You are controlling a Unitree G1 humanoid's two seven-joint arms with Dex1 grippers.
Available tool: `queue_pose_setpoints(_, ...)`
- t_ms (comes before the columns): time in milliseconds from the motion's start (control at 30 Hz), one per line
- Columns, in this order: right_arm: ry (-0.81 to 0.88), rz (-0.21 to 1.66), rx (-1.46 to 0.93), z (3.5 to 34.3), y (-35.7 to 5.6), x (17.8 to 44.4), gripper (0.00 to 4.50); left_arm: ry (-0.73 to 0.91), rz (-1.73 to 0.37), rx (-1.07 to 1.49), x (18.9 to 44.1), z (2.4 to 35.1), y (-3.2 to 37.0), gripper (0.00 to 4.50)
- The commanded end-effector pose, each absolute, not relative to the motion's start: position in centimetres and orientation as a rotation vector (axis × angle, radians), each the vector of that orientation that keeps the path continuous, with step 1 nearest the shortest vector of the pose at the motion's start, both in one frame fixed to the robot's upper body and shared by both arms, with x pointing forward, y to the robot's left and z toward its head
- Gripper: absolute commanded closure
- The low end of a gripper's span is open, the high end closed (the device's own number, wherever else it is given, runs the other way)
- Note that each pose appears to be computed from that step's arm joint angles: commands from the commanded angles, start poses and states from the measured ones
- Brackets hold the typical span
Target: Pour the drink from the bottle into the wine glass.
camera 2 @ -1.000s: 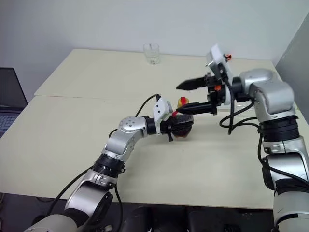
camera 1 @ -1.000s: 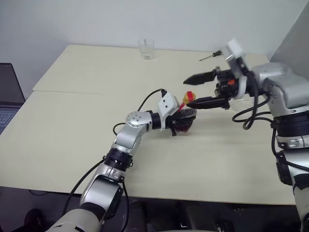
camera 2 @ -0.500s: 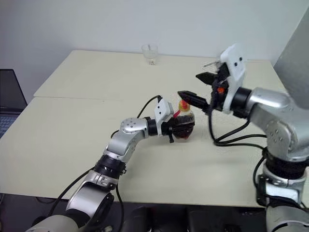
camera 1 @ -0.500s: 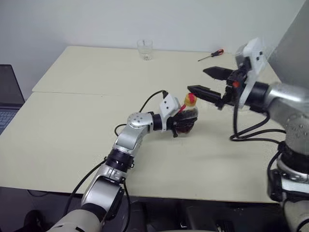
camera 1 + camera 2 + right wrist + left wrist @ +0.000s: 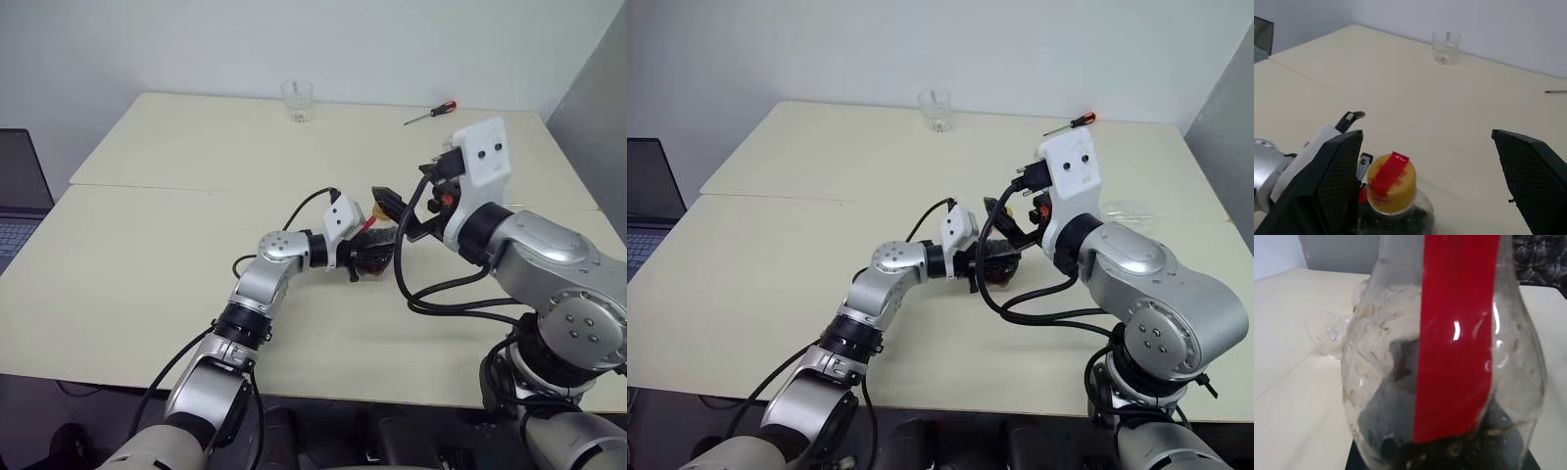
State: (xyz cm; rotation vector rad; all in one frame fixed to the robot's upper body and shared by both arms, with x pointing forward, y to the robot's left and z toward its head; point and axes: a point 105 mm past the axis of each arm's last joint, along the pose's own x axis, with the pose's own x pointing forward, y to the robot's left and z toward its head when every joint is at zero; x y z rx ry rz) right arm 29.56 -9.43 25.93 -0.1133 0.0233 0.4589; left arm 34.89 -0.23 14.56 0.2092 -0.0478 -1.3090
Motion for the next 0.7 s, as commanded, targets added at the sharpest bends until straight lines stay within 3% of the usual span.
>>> queue_pose_setpoints(33, 0.009, 0.429, -0.113, 25.7, -9.4, 29.1, 0.0, -0.139, -1.33, 0.227, 34.7, 16.7, -0.9, 3.58)
queue_pose_setpoints(500, 0.056, 0.448, -0.012, 24.1, -7.7, 28.7, 0.0, -0.132, -1.312, 0.222, 34.8, 16.5, -0.5, 3.58)
queue_pose_setpoints(600, 0.078, 0.441, 0.007, 23.4, -7.8, 28.7, 0.55, -0.132, -1.309, 0.222, 34.8, 16.6, -0.5, 3.58)
queue_pose_setpoints(700, 0.077, 0.438, 0.019, 23.4, -7.8, 28.7, 1.58, -0.132, -1.309, 0.222, 34.9, 16.6, -0.5, 3.58)
